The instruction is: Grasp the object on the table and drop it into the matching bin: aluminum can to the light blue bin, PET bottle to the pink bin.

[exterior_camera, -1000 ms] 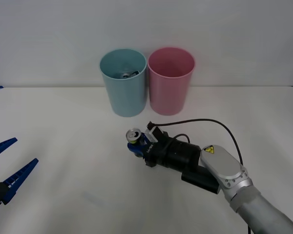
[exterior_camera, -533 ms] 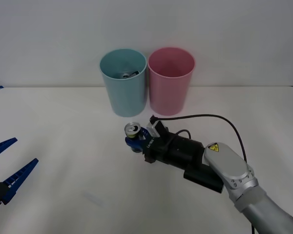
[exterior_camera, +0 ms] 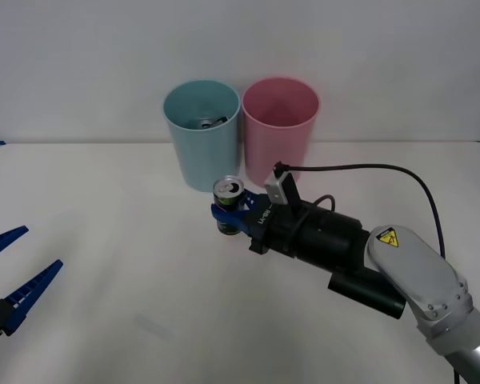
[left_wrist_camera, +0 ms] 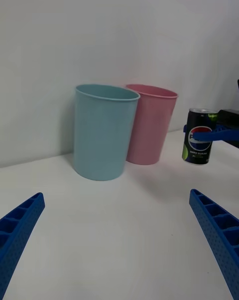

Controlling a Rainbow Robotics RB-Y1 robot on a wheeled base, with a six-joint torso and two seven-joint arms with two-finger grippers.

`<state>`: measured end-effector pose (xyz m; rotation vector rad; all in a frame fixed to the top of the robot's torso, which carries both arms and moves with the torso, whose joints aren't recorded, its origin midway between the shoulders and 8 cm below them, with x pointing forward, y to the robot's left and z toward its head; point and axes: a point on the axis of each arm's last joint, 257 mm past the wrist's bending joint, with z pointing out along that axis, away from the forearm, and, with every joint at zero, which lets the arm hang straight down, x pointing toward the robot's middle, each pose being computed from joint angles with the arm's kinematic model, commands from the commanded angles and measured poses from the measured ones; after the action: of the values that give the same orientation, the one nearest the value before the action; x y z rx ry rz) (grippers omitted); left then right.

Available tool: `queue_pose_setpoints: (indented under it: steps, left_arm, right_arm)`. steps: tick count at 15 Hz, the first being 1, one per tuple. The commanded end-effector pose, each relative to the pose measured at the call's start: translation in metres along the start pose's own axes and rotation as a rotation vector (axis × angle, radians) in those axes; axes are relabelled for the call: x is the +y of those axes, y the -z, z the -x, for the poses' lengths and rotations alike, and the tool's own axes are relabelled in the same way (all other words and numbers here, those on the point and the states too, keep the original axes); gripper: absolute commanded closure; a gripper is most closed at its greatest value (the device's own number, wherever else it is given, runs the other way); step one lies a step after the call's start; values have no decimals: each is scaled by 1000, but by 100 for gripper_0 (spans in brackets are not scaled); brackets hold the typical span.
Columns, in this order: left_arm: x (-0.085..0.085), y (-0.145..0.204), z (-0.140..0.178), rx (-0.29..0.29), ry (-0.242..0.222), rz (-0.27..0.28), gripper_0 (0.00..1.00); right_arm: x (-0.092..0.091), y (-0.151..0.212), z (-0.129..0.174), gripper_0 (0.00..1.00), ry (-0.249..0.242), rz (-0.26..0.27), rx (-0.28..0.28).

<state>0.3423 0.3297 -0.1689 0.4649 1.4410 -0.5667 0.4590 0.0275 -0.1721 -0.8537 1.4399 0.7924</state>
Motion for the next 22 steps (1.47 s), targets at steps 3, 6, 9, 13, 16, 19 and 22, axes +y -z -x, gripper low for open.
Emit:
queue_pose_setpoints:
  steps: [3, 6, 9, 13, 16, 19, 22]
  left_arm:
    - [0, 0, 0, 0, 0, 0, 0]
    - [0, 0, 0, 0, 0, 0, 0]
    - [0, 0, 0, 0, 0, 0, 0]
    - [0, 0, 0, 0, 0, 0, 0]
    - [0, 0, 0, 0, 0, 0, 0]
    - [0, 0, 0, 0, 0, 0, 0]
    - [0, 0, 0, 0, 0, 0, 0]
  right_arm:
    - [-2, 18, 57, 100, -41, -9, -69]
    - [-3, 23, 98, 100, -61, 3, -120]
    - [-9, 19, 136, 100, -71, 16, -167]
    - [-30, 8, 178, 100, -24, 2, -204]
    - [-53, -13, 193, 100, 7, -19, -199]
    - [-76, -40, 201, 100, 39, -55, -182]
    - [-98, -71, 202, 100, 44, -93, -156]
